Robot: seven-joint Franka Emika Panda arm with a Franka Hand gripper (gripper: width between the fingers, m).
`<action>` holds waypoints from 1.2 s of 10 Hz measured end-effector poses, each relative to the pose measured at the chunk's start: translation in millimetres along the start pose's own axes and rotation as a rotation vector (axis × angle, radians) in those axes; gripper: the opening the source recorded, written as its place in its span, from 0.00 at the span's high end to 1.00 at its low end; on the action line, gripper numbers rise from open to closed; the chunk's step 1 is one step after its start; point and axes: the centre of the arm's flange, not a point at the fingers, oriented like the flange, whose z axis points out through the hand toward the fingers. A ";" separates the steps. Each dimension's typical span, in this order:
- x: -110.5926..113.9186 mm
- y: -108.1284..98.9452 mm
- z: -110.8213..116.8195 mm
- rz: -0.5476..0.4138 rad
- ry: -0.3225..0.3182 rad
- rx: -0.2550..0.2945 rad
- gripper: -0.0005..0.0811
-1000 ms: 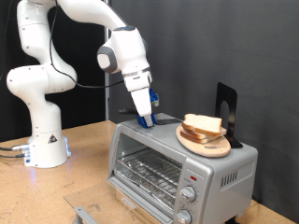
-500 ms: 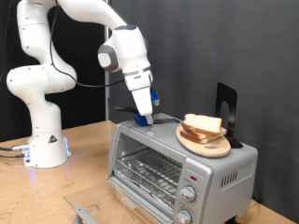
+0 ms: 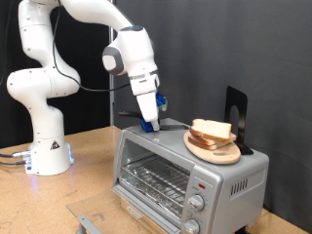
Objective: Make a piece of toast with the oven
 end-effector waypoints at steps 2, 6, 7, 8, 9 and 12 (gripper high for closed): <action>16.6 7.8 2.9 0.047 0.001 -0.027 0.49; 29.0 14.4 8.7 0.029 -0.028 0.008 0.07; 26.4 13.4 8.3 0.006 -0.052 0.041 0.02; 22.9 10.8 5.0 -0.020 -0.074 0.077 0.02; 18.6 7.2 -1.8 -0.045 -0.095 0.117 0.01; 8.8 -2.2 -39.0 -0.092 -0.097 0.186 0.00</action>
